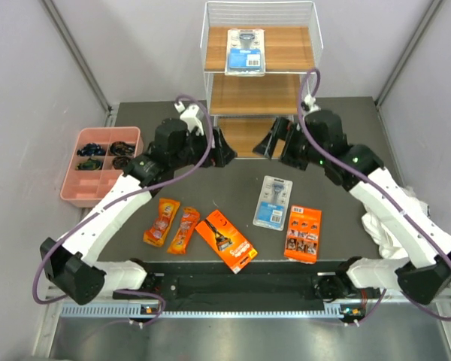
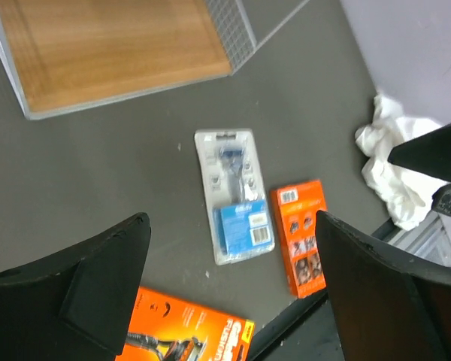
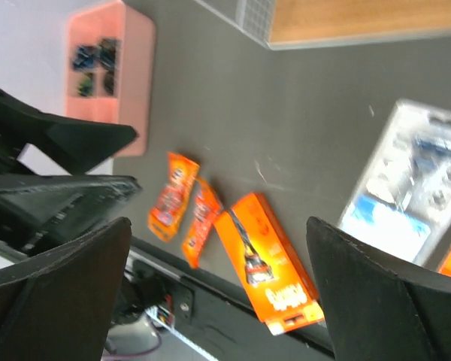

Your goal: Place and organize the shaving razors onto the shelf

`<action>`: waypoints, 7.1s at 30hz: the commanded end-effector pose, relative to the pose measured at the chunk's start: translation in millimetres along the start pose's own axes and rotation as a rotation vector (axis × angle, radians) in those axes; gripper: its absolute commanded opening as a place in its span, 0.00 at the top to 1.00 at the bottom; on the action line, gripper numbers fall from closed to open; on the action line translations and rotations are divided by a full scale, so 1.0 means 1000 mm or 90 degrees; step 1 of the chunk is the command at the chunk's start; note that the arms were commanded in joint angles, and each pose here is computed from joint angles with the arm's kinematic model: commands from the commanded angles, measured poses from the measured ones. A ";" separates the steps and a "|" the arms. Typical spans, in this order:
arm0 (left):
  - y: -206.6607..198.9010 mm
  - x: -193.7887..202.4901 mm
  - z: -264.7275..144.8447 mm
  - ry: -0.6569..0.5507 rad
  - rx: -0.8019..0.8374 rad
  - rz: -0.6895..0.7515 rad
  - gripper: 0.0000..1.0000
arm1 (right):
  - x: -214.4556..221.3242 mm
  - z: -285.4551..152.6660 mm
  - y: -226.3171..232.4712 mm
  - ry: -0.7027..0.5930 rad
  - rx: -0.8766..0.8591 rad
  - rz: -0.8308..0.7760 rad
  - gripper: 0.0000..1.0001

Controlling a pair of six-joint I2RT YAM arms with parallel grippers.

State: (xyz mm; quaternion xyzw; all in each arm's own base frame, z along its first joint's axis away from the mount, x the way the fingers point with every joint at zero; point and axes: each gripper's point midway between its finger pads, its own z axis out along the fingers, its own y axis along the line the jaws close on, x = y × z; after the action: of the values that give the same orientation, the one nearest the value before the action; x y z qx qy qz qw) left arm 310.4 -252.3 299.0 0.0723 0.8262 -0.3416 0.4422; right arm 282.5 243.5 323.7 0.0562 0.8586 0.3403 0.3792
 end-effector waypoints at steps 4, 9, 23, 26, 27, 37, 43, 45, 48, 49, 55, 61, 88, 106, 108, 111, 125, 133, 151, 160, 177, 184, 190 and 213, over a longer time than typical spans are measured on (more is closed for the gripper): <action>0.013 0.048 -0.012 0.060 0.000 -0.034 0.01 | 0.046 -0.007 -0.053 0.007 0.070 0.024 0.01; 0.022 0.059 -0.014 0.075 -0.018 -0.032 0.01 | 0.061 -0.009 -0.070 0.020 0.089 0.029 0.01; 0.025 0.081 -0.007 0.110 -0.015 -0.047 0.01 | 0.078 0.007 -0.104 0.036 0.168 0.022 0.01; 0.027 0.088 -0.004 0.119 -0.015 -0.052 0.01 | 0.085 0.019 -0.116 0.052 0.202 0.014 0.02; 0.026 0.089 -0.005 0.121 -0.014 -0.051 0.01 | 0.085 0.023 -0.118 0.054 0.206 0.012 0.03; 0.018 0.106 0.006 0.152 0.009 -0.064 0.02 | 0.099 0.074 -0.144 0.119 0.293 -0.013 0.18; 0.016 0.107 0.004 0.152 0.012 -0.060 0.03 | 0.110 0.098 -0.164 0.167 0.329 -0.006 0.35; 0.016 0.107 0.002 0.150 0.013 -0.060 0.02 | 0.113 0.105 -0.168 0.177 0.334 -0.003 0.42; 0.016 0.108 0.000 0.151 0.013 -0.060 0.03 | 0.120 0.112 -0.179 0.194 0.352 0.000 0.49; 0.016 0.108 0.000 0.151 0.014 -0.060 0.03 | 0.122 0.113 -0.182 0.199 0.359 0.003 0.50; 0.017 0.110 -0.002 0.151 0.012 -0.061 0.03 | 0.132 0.119 -0.196 0.220 0.375 0.013 0.51; 0.017 0.112 -0.004 0.152 0.012 -0.065 0.03 | 0.144 0.131 -0.211 0.242 0.386 0.016 0.56; 0.014 0.124 -0.010 0.141 0.045 -0.088 0.02 | 0.111 0.101 -0.148 0.188 0.284 -0.086 1.00; 0.016 0.127 0.007 0.108 0.059 -0.152 0.09 | 0.145 0.055 -0.029 0.218 0.067 -0.151 1.00; 0.016 0.128 0.013 0.109 0.061 -0.161 0.12 | 0.146 0.050 -0.023 0.214 0.053 -0.146 1.00; 0.013 0.128 0.017 0.110 0.074 -0.170 0.18 | 0.149 0.046 -0.015 0.221 0.031 -0.142 1.00; 0.003 0.133 0.017 0.122 0.114 -0.187 1.00 | 0.153 0.041 -0.013 0.220 0.014 -0.137 0.95; 0.000 0.127 0.014 0.113 0.118 -0.182 1.00 | 0.150 0.038 -0.014 0.204 0.016 -0.119 0.30; -0.011 0.107 0.018 0.063 0.156 -0.241 1.00 | 0.147 0.000 -0.043 0.102 -0.004 -0.031 0.01; -0.021 0.103 0.010 -0.006 0.260 -0.346 1.00 | 0.159 -0.009 -0.055 0.097 -0.019 0.012 0.01; -0.018 0.091 -0.003 -0.064 0.329 -0.428 1.00 | 0.177 -0.017 -0.072 0.058 -0.083 0.138 0.01; -0.018 0.092 0.000 -0.059 0.354 -0.458 1.00 | 0.174 -0.018 -0.062 0.001 -0.203 0.178 0.01; -0.018 0.095 0.002 -0.052 0.366 -0.471 1.00 | 0.175 -0.019 -0.054 0.007 -0.235 0.180 0.05; -0.008 0.101 0.007 -0.057 0.327 -0.464 1.00 | 0.175 -0.021 -0.040 0.025 -0.268 0.163 0.98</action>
State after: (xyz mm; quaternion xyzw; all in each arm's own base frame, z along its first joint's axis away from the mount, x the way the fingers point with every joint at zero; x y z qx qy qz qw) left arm 251.3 -284.6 197.9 -0.1483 0.6898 -0.6584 0.2622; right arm 152.1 266.8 196.4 0.0857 0.7622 0.5629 0.3079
